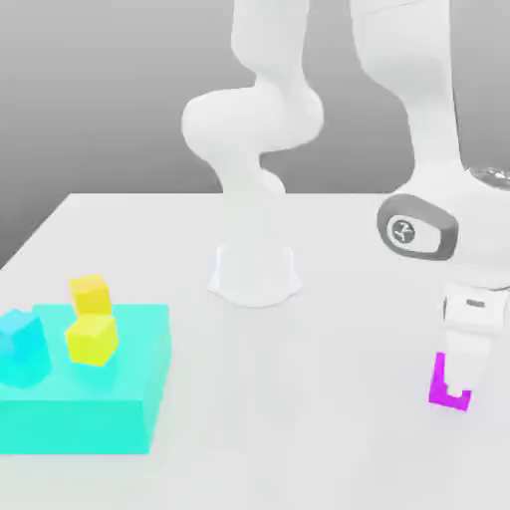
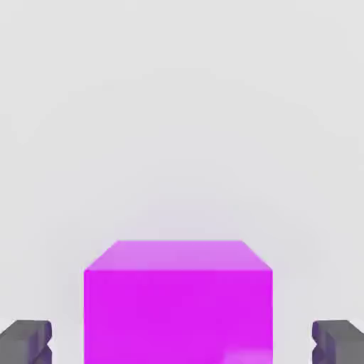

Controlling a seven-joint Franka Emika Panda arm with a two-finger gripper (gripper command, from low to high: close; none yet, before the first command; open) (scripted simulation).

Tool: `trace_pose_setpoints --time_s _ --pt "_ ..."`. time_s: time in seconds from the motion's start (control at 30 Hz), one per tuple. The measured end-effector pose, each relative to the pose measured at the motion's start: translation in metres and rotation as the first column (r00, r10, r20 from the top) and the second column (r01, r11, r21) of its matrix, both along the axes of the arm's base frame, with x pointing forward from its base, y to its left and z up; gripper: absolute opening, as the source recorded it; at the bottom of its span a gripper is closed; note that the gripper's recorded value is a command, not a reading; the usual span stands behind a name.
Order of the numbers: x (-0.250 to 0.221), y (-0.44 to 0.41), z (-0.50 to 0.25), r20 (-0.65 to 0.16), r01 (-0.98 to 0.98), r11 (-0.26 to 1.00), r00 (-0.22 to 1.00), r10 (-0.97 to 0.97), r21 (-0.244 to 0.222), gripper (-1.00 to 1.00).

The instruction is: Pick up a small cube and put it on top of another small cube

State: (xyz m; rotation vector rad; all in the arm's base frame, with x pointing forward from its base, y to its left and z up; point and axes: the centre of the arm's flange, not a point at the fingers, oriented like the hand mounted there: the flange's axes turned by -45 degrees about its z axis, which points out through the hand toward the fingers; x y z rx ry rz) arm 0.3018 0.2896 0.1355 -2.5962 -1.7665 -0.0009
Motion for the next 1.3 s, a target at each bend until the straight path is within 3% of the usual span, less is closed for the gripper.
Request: trace_pose_setpoints --time_s 0.2,0.4,0.57,0.77,0.93,1.17,1.3 --pt "0.000 0.000 0.001 0.000 0.000 1.000 1.000 0.000 -0.001 -1.00" --pt "0.003 -0.004 0.059 0.002 0.008 1.000 1.000 -0.008 -0.004 -1.00" --pt "0.079 -0.141 0.104 0.052 0.324 0.945 0.945 -0.322 -0.052 -1.00" --pt "0.089 -0.276 0.154 0.087 0.574 0.815 0.818 -0.568 -0.075 -1.00" --pt "0.052 -0.402 0.187 0.081 0.787 0.614 0.617 -0.783 -0.062 -1.00" --pt "-0.059 -0.527 0.210 0.013 0.962 0.273 0.273 -0.962 -0.010 -1.00" --pt "-0.077 -0.541 0.178 -0.003 0.976 0.219 0.219 -0.976 0.001 -1.00"
